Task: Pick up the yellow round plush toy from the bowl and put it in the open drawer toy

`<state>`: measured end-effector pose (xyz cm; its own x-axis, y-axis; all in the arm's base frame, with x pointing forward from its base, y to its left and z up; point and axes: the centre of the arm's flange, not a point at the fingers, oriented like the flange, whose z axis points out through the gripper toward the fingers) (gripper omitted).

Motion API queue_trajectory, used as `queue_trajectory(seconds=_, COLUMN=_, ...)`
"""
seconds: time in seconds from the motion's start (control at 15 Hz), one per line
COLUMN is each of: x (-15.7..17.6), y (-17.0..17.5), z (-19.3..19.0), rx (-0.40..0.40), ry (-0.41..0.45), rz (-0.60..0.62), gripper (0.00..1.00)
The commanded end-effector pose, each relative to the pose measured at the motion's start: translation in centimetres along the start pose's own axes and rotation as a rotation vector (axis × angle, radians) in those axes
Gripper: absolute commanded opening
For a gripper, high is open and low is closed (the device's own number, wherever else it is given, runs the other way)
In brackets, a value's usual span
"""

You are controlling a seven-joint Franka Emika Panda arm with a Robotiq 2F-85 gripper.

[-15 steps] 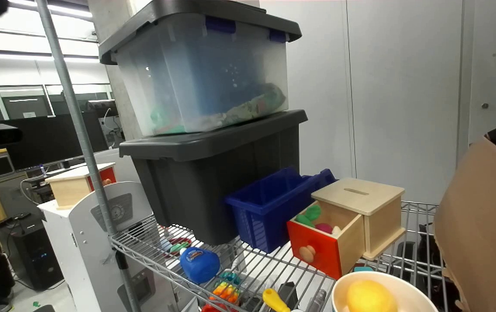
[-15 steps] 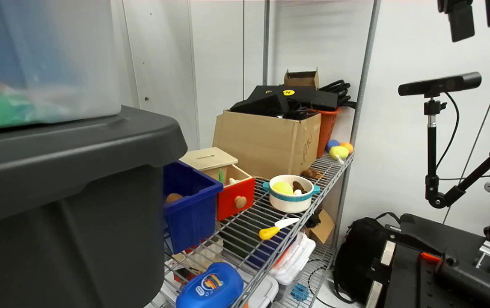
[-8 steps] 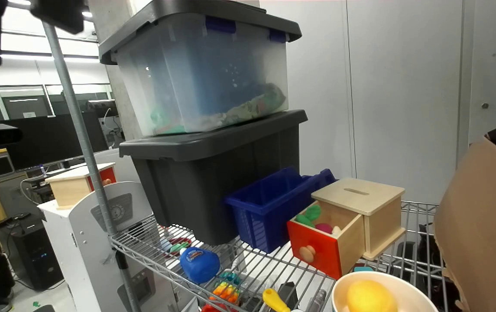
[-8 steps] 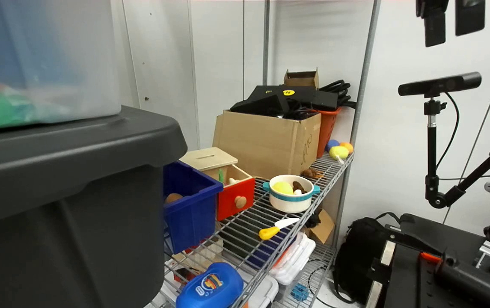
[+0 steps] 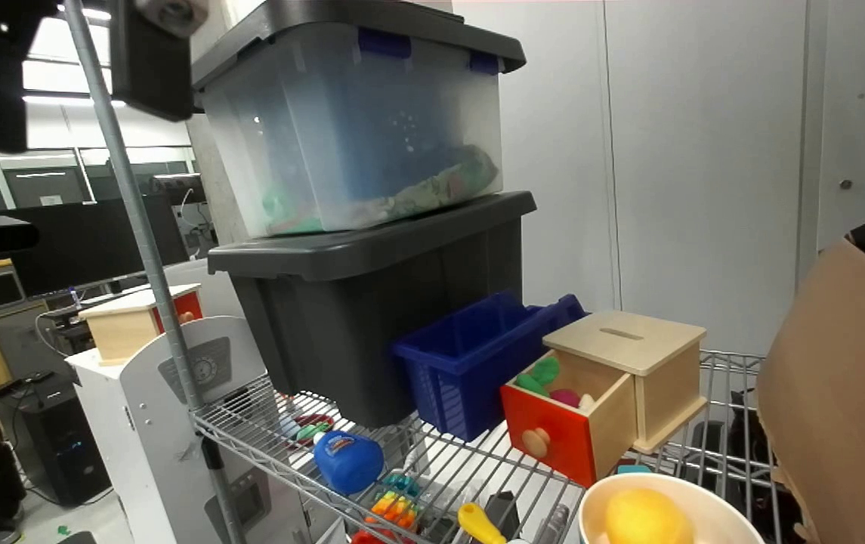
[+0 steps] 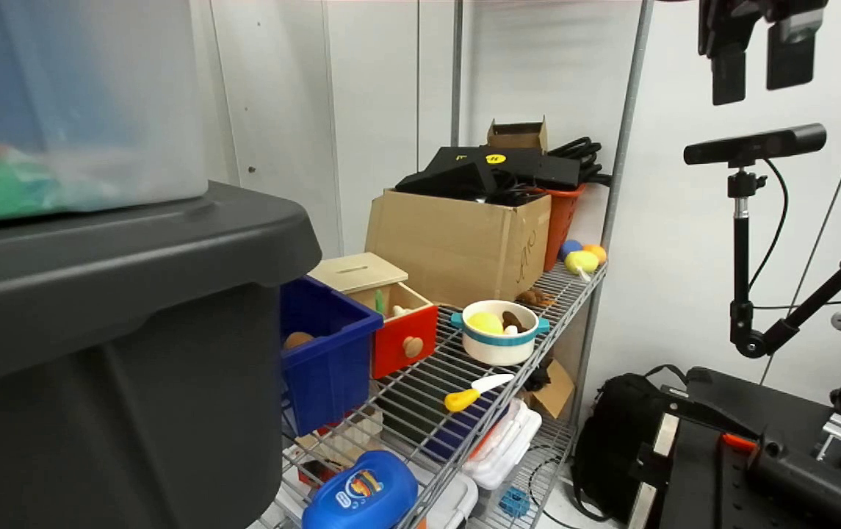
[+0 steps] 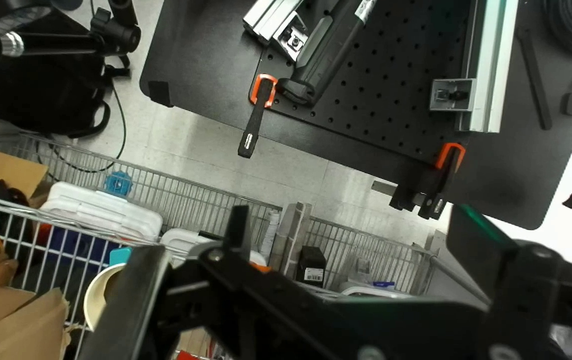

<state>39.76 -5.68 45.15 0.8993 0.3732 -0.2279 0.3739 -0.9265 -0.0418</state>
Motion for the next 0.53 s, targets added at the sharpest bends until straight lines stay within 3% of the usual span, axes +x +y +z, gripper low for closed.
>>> queue_trajectory(seconds=0.0, x=0.2, y=1.2, z=1.1, rx=0.029, ry=0.006, rz=0.009, gripper=1.0)
queue_trajectory(seconds=0.47, x=1.8, y=1.8, z=2.0, rx=-0.015, ry=-0.078, rz=0.073, gripper=1.0)
